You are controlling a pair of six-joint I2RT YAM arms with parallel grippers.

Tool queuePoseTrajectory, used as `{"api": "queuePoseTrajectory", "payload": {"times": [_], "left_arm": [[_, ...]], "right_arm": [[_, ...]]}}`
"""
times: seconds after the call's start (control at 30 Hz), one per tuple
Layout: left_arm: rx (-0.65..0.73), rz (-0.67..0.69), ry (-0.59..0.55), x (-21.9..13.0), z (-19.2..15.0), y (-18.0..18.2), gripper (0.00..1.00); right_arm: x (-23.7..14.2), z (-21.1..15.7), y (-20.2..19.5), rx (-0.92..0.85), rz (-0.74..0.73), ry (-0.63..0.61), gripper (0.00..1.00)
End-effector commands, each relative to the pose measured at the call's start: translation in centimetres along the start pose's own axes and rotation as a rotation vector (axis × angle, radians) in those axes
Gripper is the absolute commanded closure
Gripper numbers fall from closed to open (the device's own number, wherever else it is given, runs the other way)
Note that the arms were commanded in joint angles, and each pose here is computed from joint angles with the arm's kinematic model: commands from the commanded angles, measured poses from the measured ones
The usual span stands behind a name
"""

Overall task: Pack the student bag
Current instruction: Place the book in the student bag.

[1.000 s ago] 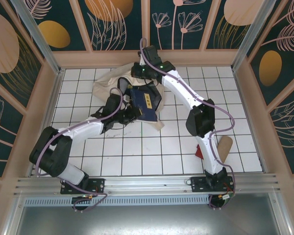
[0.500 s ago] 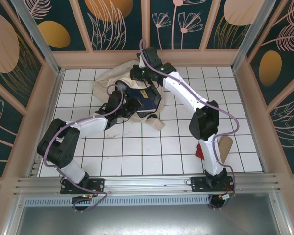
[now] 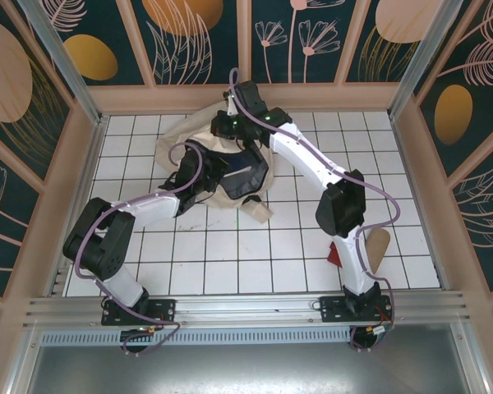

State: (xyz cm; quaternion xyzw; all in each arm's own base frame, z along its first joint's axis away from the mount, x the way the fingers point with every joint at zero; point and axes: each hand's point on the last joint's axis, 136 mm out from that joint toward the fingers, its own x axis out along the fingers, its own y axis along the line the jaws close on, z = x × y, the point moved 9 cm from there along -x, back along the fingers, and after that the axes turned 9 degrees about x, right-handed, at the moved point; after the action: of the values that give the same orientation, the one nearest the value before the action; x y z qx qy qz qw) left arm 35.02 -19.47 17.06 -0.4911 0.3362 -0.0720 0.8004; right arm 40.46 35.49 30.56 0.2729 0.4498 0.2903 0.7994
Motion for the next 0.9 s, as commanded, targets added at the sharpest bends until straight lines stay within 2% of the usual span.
{"api": "queuePoseTrajectory", "payload": {"times": [0.0,0.03,0.17,0.27,0.33,0.47,0.7,0.77,0.87], "left_arm": [[-0.077,-0.016,-0.116,0.6,1.3,-0.4,0.98],[-0.074,0.010,-0.126,1.2,1.2,0.4,0.95],[-0.025,0.043,-0.124,1.2,1.4,0.3,0.56],[0.020,0.033,-0.093,-0.2,1.4,-0.6,0.40],[0.041,0.041,-0.060,-1.4,1.2,-0.9,0.35],[0.093,0.043,0.017,-4.2,0.6,-1.2,0.29],[0.125,0.084,0.199,-7.2,-1.8,1.4,0.28],[0.145,0.095,0.202,-8.0,-1.9,1.9,0.31],[0.236,0.109,0.137,-9.6,-1.2,1.4,0.34]], "right_arm": [[-3.5,0.1,4.6,-0.029,0.162,-0.035,1.00],[-3.3,0.0,4.6,-0.026,0.159,-0.031,1.00],[-2.9,-0.2,3.9,-0.014,0.132,-0.031,1.00],[-2.7,0.0,3.2,0.000,0.108,-0.041,1.00],[-2.5,0.4,2.6,0.013,0.094,-0.052,1.00],[-2.2,1.5,1.4,0.036,0.063,-0.087,1.00],[-1.8,3.8,-1.8,0.094,-0.011,-0.139,1.00],[-1.9,4.0,-2.0,0.092,-0.013,-0.141,1.00],[-2.1,4.0,-2.0,0.085,-0.017,-0.140,1.00]]}}
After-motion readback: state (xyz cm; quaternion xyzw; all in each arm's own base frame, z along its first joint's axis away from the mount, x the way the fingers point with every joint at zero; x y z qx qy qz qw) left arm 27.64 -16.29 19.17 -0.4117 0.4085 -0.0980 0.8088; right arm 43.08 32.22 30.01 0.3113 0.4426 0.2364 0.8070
